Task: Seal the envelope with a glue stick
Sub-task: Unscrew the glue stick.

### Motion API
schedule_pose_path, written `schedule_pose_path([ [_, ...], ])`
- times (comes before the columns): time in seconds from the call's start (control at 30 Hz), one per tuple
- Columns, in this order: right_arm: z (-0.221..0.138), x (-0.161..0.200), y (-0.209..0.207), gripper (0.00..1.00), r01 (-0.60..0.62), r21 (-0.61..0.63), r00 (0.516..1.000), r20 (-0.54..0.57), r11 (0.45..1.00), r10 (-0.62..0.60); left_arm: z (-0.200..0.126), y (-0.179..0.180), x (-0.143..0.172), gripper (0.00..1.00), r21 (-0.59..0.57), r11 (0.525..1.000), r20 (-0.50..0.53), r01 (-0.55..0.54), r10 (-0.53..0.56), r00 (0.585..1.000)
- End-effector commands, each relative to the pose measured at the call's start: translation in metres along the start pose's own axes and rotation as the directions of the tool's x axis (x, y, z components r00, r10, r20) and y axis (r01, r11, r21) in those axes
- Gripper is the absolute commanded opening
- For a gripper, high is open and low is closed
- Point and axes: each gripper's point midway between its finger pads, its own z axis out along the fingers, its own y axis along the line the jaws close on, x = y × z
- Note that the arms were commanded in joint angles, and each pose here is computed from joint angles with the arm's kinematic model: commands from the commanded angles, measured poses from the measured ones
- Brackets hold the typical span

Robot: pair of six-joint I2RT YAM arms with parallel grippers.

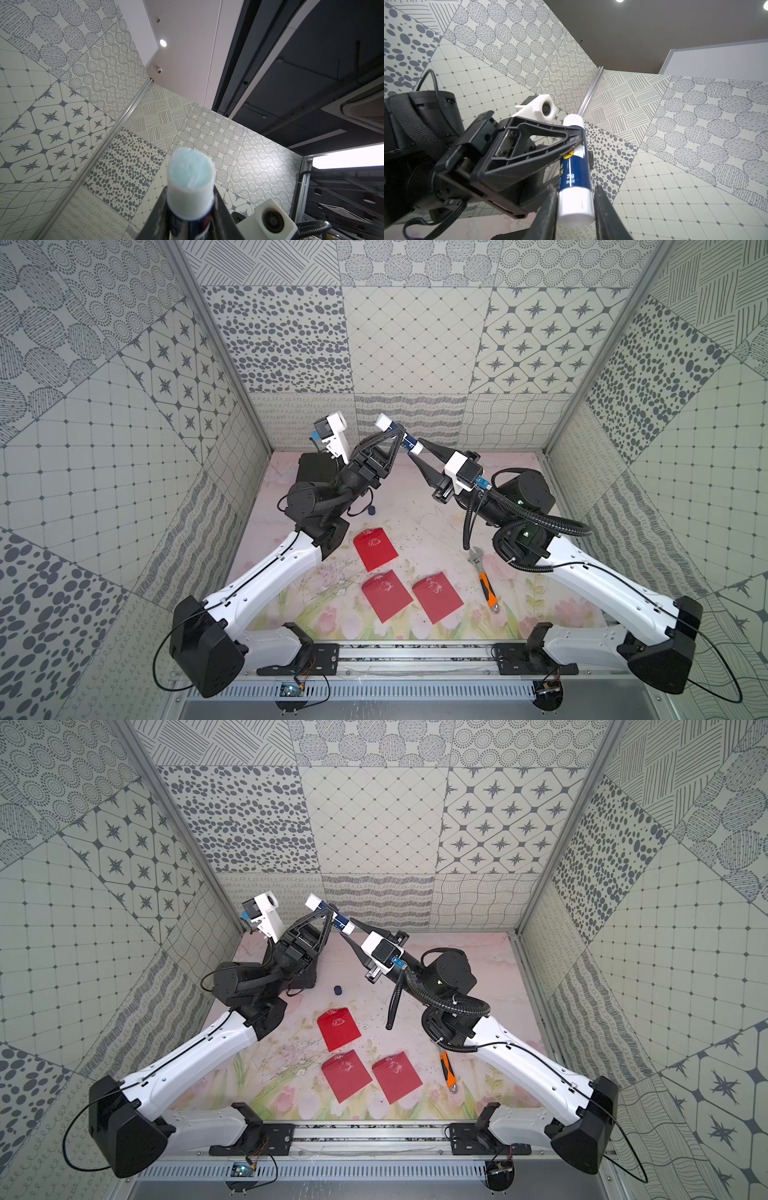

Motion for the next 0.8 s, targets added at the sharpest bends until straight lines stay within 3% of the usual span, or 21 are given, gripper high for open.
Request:
schedule_pose_path([
  [0.0, 0.002, -0.012, -0.008, 0.26, 0.005, 0.025, 1.0, 0.023, 1.0, -0.005, 0.0, -0.021, -0.016, 0.0, 0.077, 0.996, 0.05, -0.038, 0.034, 0.998],
  [0.17, -0.002, -0.021, -0.009, 0.17, -0.074, 0.021, 0.996, 0.042, 0.997, 0.073, 0.0, -0.026, -0.016, 0.0, 0.103, 0.993, 0.049, -0.054, 0.049, 0.998],
  [0.27, -0.007, -0.03, -0.006, 0.15, -0.229, -0.019, 0.972, 0.056, 0.973, 0.23, -0.001, -0.04, -0.017, 0.0, 0.178, 0.98, 0.054, -0.086, 0.077, 0.996],
  [0.33, -0.014, -0.041, -0.003, 0.14, -0.372, -0.066, 0.924, 0.072, 0.926, 0.376, 0.0, -0.054, -0.016, 0.0, 0.245, 0.964, 0.047, -0.107, 0.099, 0.994],
  [0.43, -0.025, -0.065, 0.005, 0.13, -0.559, -0.182, 0.81, 0.087, 0.809, 0.579, 0.002, -0.073, -0.015, 0.0, 0.341, 0.93, 0.029, -0.139, 0.137, 0.99],
  [0.53, -0.036, -0.086, 0.01, 0.12, -0.715, -0.286, 0.649, 0.067, 0.638, 0.758, 0.005, -0.091, -0.014, 0.0, 0.435, 0.887, 0.007, -0.154, 0.168, 0.986],
  [0.67, -0.046, -0.107, 0.017, 0.09, -0.826, -0.39, 0.452, -0.024, 0.408, 0.892, 0.008, -0.111, -0.009, 0.0, 0.515, 0.839, -0.032, -0.176, 0.224, 0.974],
  [0.77, -0.047, -0.114, 0.023, 0.08, -0.865, -0.429, 0.334, -0.108, 0.259, 0.936, 0.008, -0.118, -0.009, 0.0, 0.54, 0.819, -0.034, -0.193, 0.251, 0.967],
])
